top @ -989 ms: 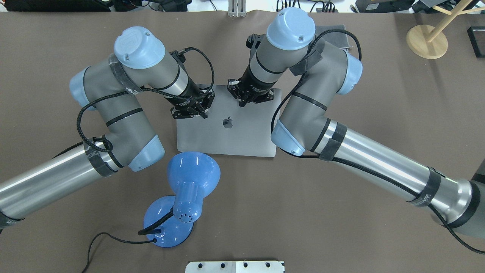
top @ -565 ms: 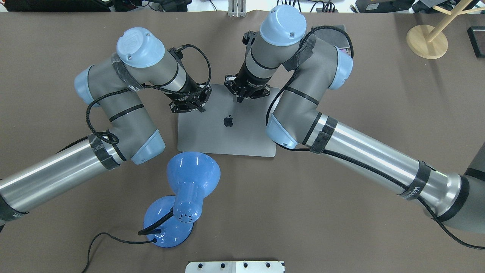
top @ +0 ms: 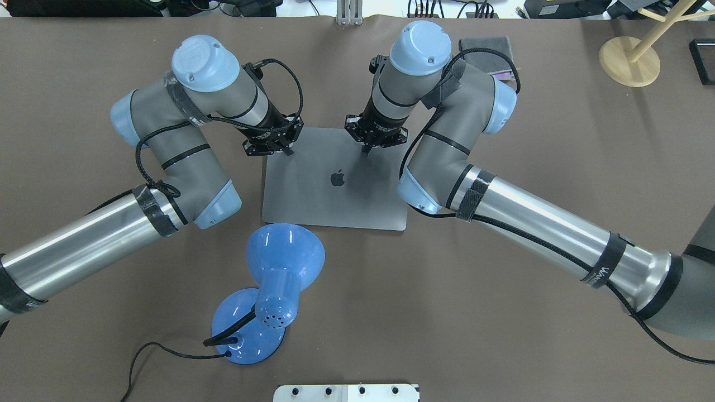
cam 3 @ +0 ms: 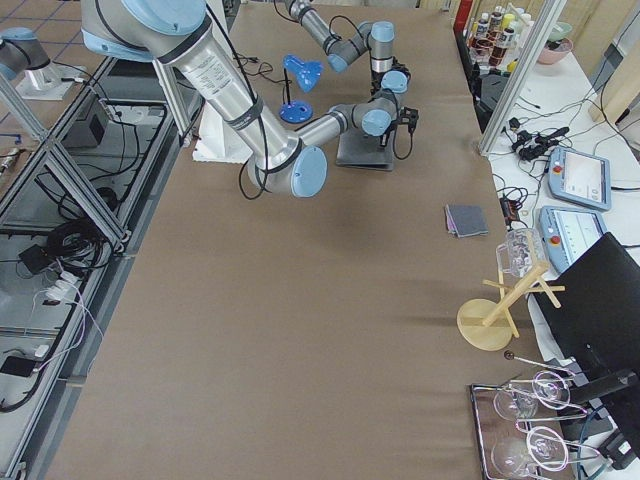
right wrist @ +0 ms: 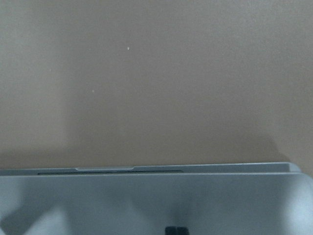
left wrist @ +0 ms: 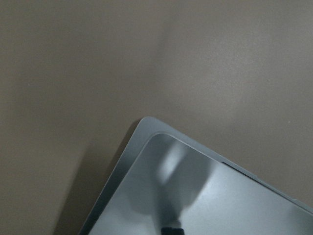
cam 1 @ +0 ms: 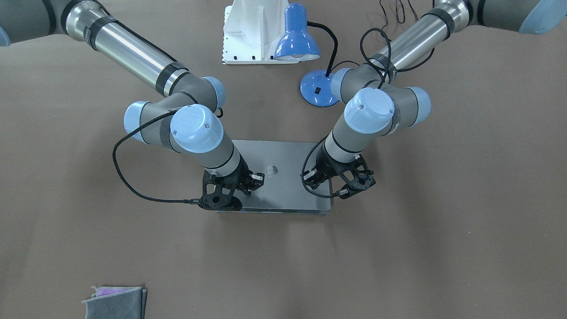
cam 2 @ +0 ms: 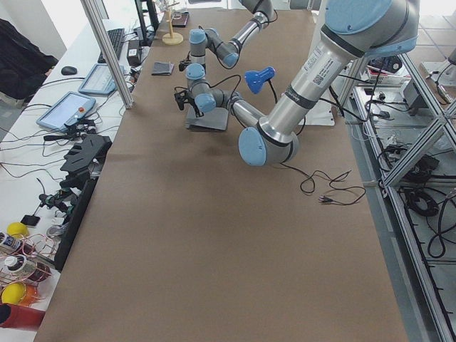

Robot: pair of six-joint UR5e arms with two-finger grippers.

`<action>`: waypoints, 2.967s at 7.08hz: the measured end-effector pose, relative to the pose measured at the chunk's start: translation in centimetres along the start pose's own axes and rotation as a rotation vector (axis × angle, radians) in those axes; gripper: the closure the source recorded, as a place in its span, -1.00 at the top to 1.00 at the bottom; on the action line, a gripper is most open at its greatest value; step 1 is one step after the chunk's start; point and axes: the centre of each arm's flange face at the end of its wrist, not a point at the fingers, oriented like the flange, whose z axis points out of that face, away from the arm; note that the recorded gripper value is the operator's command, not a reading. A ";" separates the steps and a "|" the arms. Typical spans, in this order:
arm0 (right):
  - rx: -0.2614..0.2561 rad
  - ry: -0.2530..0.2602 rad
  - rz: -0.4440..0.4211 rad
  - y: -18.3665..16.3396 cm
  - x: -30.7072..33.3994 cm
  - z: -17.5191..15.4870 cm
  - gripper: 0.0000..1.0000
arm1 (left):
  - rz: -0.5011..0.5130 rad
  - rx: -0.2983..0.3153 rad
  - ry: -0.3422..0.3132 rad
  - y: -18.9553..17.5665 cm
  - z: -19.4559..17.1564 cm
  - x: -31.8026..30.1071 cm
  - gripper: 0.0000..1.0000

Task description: Close laptop

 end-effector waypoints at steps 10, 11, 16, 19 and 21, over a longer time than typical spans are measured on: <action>-0.014 -0.052 0.031 -3.9 -0.7 -3.9 -0.02 | 0.001 0.023 0.032 -2.2 0.9 0.9 0.09; -0.020 -0.067 0.038 -4.6 -0.5 -5.1 0.99 | 0.008 0.001 0.058 -2.3 -0.9 1.6 0.96; -0.011 -0.149 0.059 -8.8 12.2 -17.3 1.00 | 0.159 0.071 0.083 -5.2 -10.6 -9.0 0.97; 0.034 0.009 -0.126 -10.3 25.8 -24.3 1.00 | 0.362 0.125 -0.143 -7.8 -21.2 -19.9 0.97; 0.022 0.146 -0.277 -12.2 38.5 -29.1 1.00 | 0.413 0.097 -0.193 -9.9 -25.7 -29.7 0.97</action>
